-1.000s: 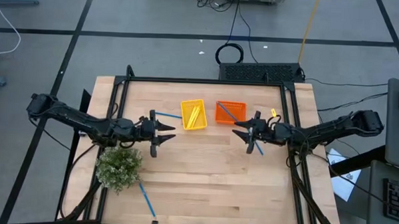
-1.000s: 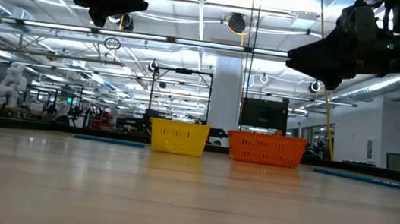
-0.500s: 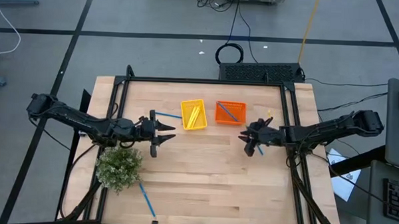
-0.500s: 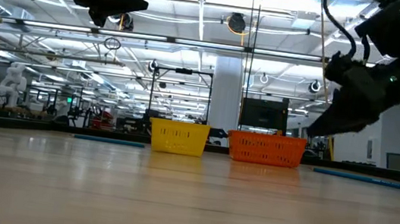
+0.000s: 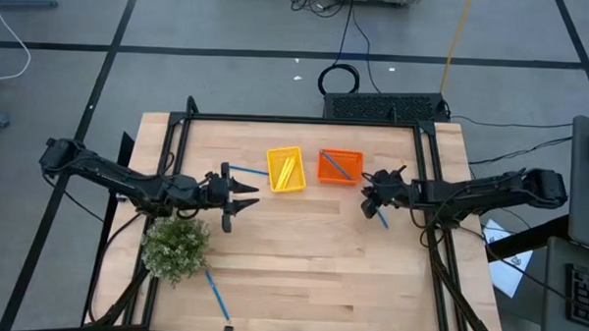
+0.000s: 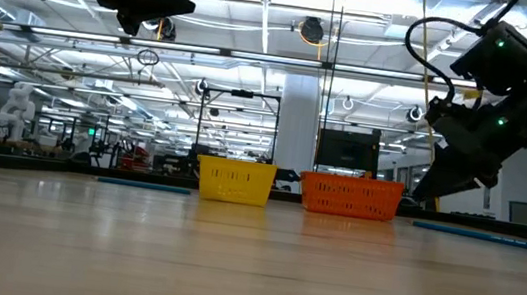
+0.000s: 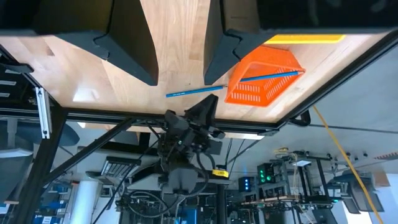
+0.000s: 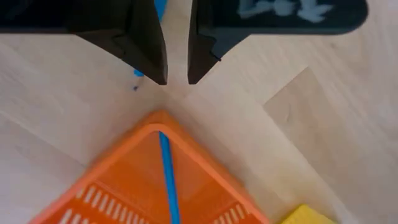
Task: Sort pens & pencils
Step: Put the top right blue pencil into the orange basket
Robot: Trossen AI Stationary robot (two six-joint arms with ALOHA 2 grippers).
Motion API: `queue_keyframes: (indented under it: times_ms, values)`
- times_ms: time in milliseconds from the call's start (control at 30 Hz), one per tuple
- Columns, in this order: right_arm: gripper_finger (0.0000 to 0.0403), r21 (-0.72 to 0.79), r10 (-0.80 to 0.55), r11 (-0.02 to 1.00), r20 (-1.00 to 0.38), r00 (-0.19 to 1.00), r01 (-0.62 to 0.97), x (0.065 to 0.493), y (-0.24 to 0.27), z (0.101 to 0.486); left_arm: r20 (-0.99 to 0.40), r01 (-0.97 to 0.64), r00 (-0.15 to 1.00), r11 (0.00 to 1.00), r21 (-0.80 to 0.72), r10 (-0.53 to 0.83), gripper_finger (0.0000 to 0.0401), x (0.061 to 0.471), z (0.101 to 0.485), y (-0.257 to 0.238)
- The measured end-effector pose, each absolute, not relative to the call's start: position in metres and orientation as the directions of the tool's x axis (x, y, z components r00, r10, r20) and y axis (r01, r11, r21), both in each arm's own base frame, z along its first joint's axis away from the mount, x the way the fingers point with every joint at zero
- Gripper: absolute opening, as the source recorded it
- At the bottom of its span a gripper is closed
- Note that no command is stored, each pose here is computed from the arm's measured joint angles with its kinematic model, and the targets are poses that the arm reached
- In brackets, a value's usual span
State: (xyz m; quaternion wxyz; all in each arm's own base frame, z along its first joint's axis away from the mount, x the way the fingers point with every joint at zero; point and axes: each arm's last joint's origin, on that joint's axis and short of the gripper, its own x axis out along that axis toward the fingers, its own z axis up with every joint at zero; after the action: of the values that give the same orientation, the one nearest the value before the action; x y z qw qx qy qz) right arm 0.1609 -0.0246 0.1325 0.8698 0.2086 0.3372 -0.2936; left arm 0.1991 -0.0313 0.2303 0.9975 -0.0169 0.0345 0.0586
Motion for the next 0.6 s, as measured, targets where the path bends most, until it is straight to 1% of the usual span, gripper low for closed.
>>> queue_keyframes:
  times_ms: [200, 333, 467, 533, 600]
  values:
    - [0.0052, 0.146, -0.382, 0.713, -0.739, 0.555, 0.685, 0.155, -0.027, 0.121, -0.07, -0.118, 0.991, 0.993, -0.03, 0.116, 0.0134, 0.199, 0.23, -0.031]
    - [0.0055, 0.118, -0.432, 0.693, -0.722, 0.54, 0.712, 0.156, -0.03, 0.119, -0.07, -0.118, 0.991, 0.993, -0.03, 0.116, 0.0134, 0.199, 0.23, -0.031]
    - [0.008, 0.127, -0.441, 0.699, -0.698, 0.565, 0.703, 0.162, -0.032, 0.119, -0.07, -0.118, 0.991, 0.993, -0.03, 0.116, 0.0134, 0.199, 0.23, -0.031]
    - [0.0098, 0.112, -0.447, 0.693, -0.709, 0.546, 0.712, 0.162, -0.033, 0.116, -0.07, -0.118, 0.991, 0.993, -0.03, 0.116, 0.0134, 0.199, 0.23, -0.031]
    - [0.0115, 0.095, -0.466, 0.663, -0.724, 0.508, 0.743, 0.161, -0.035, 0.112, -0.07, -0.118, 0.991, 0.993, -0.03, 0.116, 0.0134, 0.199, 0.23, -0.031]
